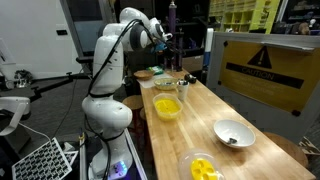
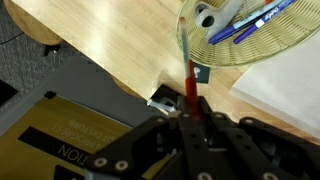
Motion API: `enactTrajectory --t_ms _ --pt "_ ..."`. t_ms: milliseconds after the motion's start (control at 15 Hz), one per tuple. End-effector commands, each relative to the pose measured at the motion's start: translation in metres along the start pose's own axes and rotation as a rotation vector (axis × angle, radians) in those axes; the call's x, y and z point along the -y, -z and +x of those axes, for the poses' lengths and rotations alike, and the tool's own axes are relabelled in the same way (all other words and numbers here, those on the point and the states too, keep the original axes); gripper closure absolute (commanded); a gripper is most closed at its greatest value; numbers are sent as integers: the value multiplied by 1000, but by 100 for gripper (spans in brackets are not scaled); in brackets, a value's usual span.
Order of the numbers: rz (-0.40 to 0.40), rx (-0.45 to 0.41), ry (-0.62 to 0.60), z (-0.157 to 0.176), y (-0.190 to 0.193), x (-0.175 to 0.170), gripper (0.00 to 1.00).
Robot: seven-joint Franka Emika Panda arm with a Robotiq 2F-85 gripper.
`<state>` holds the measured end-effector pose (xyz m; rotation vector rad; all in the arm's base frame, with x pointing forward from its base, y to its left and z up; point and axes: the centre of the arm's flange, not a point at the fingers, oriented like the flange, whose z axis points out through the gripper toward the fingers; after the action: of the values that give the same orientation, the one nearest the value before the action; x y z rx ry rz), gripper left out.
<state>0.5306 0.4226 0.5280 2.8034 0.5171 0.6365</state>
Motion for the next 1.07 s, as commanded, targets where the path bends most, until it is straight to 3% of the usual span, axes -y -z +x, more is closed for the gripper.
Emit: enactTrajectory --t_ms 0,800,867,1000 --pt "-29 -11 29 6 3 4 97" --pt "-58 -28 81 0 3 27 97" --pt "-56 -29 84 -1 3 28 64" --pt "-56 -28 86 -2 1 29 60"
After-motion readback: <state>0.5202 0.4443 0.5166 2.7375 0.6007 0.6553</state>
